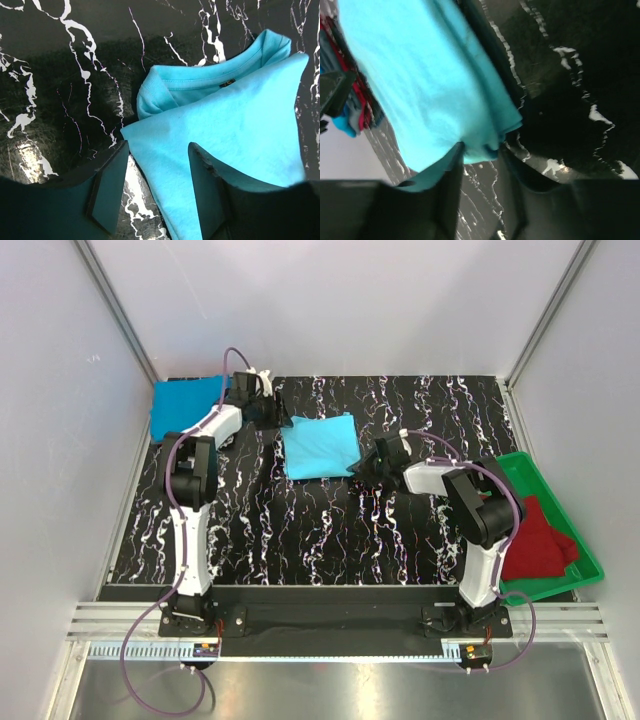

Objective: Fold and stack the t-shirts
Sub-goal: Neatly place the folded tshirt to the corner

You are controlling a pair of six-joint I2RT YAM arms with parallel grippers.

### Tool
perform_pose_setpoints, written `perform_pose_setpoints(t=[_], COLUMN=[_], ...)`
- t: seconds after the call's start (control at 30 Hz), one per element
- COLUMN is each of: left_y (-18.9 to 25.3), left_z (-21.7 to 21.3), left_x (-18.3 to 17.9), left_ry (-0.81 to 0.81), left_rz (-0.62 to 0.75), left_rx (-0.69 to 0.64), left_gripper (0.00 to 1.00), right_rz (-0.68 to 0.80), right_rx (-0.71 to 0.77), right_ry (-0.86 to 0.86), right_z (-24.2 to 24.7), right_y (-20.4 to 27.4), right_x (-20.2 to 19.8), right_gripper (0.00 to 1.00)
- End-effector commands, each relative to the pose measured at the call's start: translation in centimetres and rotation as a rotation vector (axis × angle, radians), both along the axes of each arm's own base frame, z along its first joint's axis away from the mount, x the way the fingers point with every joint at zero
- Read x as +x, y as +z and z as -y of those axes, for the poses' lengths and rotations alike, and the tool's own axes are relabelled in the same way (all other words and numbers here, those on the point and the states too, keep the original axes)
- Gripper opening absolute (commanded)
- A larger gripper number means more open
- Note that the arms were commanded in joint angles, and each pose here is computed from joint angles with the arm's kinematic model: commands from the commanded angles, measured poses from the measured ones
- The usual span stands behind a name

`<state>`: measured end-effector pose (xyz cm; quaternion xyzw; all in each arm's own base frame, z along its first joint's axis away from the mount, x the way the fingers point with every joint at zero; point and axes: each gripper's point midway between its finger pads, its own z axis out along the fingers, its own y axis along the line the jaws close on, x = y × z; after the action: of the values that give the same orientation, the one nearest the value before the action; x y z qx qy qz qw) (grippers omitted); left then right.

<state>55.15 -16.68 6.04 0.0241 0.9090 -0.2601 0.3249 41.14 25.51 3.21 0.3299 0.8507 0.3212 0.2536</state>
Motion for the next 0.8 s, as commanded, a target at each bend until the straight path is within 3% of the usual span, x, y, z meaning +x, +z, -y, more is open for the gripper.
perform_pose_setpoints(t=[0.0,0.03,0.13,0.5,0.77], left_y=[3.3,3.5,4.2,2.2,1.9], left_z=[-0.6,-0.8,-0.8,-1.6,1.9], left_x=[0.2,0.1,-0.5,-4.4,-4.9], left_ry=[-0.011,-0.011,-0.017,-0.024,-0.147], left_rz=[0.085,0.088,0.1,0.033,0.066], left_rx=[0.026,0.029,0.035,0.082,0.034], left_gripper=[0.57,0.57,0.57,0.57,0.6], right_rz=[0.04,0.045,0.051,0.052,0.055], right_rx=[-0.054,-0.058,-0.087,-0.152,-0.162], right_ry=[-0.017,-0.017,-0.009,0.027,0.044], right_z=[0.7,1.1,2.1,6.3,8.0], right_y=[-0.2,0.1,0.1,-0.2,0.1], right_x=[1.1,1.2,1.2,-0.8,-2.2], right_gripper=[0.26,0.13,0.0,0.0,0.0])
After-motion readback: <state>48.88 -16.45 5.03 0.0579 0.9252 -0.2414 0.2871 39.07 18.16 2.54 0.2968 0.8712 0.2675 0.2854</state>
